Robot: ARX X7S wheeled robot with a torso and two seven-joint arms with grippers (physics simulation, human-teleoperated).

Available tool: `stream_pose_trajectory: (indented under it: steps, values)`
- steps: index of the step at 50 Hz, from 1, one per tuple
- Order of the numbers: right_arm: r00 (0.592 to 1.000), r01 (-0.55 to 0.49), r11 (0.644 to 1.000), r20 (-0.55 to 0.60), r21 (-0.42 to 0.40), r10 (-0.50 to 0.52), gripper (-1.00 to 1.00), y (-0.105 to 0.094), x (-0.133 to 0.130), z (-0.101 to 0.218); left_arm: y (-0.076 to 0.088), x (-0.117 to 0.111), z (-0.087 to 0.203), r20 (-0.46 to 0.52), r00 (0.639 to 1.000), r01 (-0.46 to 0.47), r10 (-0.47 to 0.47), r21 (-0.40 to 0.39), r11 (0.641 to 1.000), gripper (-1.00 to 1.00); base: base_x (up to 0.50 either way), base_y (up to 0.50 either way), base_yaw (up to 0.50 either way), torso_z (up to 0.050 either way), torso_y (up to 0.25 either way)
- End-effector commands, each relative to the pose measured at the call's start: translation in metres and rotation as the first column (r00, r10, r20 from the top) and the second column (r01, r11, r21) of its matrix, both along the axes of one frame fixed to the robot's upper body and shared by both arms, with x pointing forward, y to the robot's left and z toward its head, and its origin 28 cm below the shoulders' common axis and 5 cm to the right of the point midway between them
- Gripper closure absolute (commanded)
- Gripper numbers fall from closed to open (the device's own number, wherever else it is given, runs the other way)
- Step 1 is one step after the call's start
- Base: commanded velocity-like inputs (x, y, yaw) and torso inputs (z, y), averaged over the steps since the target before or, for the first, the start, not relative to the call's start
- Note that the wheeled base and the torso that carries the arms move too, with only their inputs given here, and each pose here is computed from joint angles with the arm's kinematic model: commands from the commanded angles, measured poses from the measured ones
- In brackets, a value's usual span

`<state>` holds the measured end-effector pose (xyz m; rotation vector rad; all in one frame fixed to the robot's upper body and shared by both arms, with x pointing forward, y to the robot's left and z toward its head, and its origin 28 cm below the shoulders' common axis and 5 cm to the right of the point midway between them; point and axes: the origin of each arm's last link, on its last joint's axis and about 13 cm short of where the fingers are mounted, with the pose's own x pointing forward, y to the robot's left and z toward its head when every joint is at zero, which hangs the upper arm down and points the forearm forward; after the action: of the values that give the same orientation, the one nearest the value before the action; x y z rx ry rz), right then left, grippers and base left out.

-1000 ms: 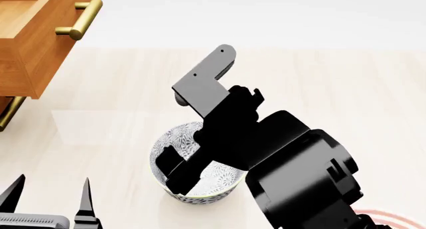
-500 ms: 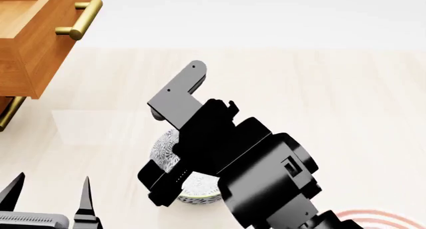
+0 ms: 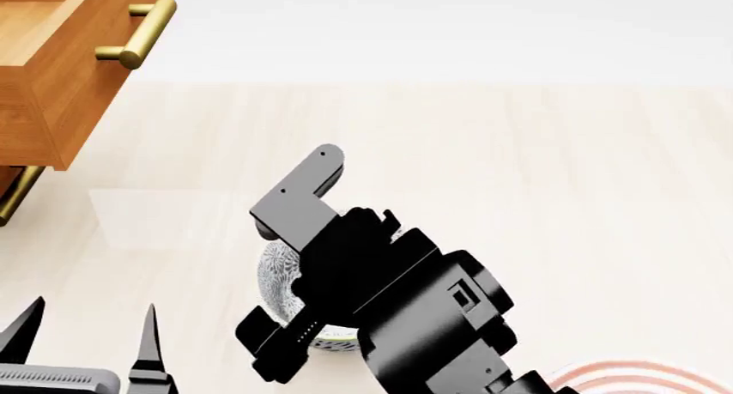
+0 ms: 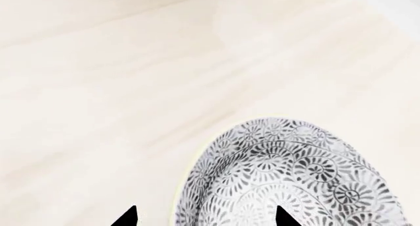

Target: Put the bowl on the plate.

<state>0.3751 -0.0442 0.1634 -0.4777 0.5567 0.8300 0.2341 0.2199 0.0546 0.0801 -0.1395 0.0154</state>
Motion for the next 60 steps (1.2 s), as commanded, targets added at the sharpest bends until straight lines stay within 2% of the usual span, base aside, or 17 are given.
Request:
stream_pose_trajectory:
  steps: [1,22,29,60]
  values:
    - [0.999,0.007,1.000,-0.032,-0.021,-0.008,-1.00,0.000,0.005,-0.011,0.000,0.000,0.002,0.002,1.000,0.001,-0.001,0.001,1.000,-1.00,0.00,0.00,0.00,0.000,0.000]
    - [0.999,0.009,0.998,-0.053,-0.055,-0.012,-1.00,0.002,0.016,-0.024,-0.001,-0.001,0.007,0.005,1.000,0.005,-0.005,0.002,1.000,-1.00,0.00,0.00,0.00,0.000,0.000]
    - [0.997,-0.001,0.997,-0.073,-0.082,-0.005,-1.00,0.004,0.014,-0.036,-0.001,-0.001,0.007,0.004,1.000,0.004,-0.004,0.002,1.000,-1.00,0.00,0.00,0.00,0.000,0.000]
    - [0.995,-0.005,0.994,-0.099,-0.106,-0.006,-1.00,0.003,0.013,-0.049,-0.002,-0.001,0.000,0.005,1.000,0.009,-0.009,0.004,1.000,-1.00,0.00,0.00,0.00,0.000,0.000]
